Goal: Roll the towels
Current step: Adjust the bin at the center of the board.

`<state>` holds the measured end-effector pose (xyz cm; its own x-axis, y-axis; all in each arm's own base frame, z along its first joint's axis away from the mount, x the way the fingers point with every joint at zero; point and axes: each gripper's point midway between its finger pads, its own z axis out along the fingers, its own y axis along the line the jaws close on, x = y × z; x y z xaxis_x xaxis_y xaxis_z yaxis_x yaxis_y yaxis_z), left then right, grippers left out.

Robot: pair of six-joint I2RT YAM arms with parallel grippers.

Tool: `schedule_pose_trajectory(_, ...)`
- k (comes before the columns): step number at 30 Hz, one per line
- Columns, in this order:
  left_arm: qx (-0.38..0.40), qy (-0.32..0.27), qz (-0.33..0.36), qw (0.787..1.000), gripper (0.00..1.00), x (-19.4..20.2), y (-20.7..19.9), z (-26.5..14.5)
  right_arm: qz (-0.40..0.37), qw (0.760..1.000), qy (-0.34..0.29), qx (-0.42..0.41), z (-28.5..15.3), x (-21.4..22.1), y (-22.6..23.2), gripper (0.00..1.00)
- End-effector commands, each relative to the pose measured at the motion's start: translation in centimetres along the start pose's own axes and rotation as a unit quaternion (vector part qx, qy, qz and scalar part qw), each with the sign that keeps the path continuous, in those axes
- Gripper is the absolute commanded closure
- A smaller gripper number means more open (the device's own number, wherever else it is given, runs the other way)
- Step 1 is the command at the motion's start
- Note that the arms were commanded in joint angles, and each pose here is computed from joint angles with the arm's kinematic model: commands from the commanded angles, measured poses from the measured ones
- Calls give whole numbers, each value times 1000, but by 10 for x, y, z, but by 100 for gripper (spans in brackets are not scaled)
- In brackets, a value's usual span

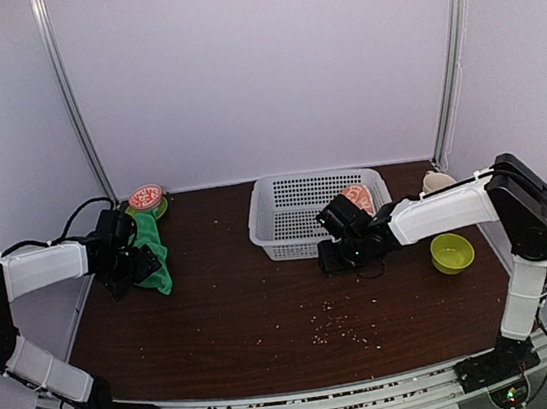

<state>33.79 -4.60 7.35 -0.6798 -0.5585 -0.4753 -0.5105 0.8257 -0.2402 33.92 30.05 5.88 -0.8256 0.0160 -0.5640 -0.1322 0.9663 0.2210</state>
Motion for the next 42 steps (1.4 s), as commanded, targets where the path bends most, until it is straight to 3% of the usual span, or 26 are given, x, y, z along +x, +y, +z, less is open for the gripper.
schedule_pose_trajectory(1, 36, -20, 9, 999, 3, -25, -23, 2, -3, 1000, -4, 27, 17, -21, -10, 45)
schedule_pose_trajectory(9, 32, -14, -26, 999, 4, -41, -3, 17, 7, 1000, -15, 25, 36, -63, -8, 44)
schedule_pose_trajectory(13, 29, -20, -28, 999, 4, -49, -1, 17, -11, 1000, -3, -10, 28, -63, 11, 41)
schedule_pose_trajectory(17, 25, -16, -37, 999, 7, -52, -3, 20, -40, 998, 8, -40, 0, -39, 25, 40)
schedule_pose_trajectory(25, 16, 1, -52, 999, 25, -49, -8, 43, -91, 991, 11, -98, -79, 30, 42, 40)
schedule_pose_trajectory(30, 19, 2, -36, 999, 24, -44, -15, 45, -82, 989, 0, -120, -108, 47, 40, 39)
schedule_pose_trajectory(34, 26, -8, -21, 999, 22, -41, -20, 38, -69, 995, -28, -70, -97, 34, 19, 38)
schedule_pose_trajectory(42, 68, 15, -8, 998, 23, -16, -31, 33, -76, 997, -8, -32, -47, 29, 12, 38)
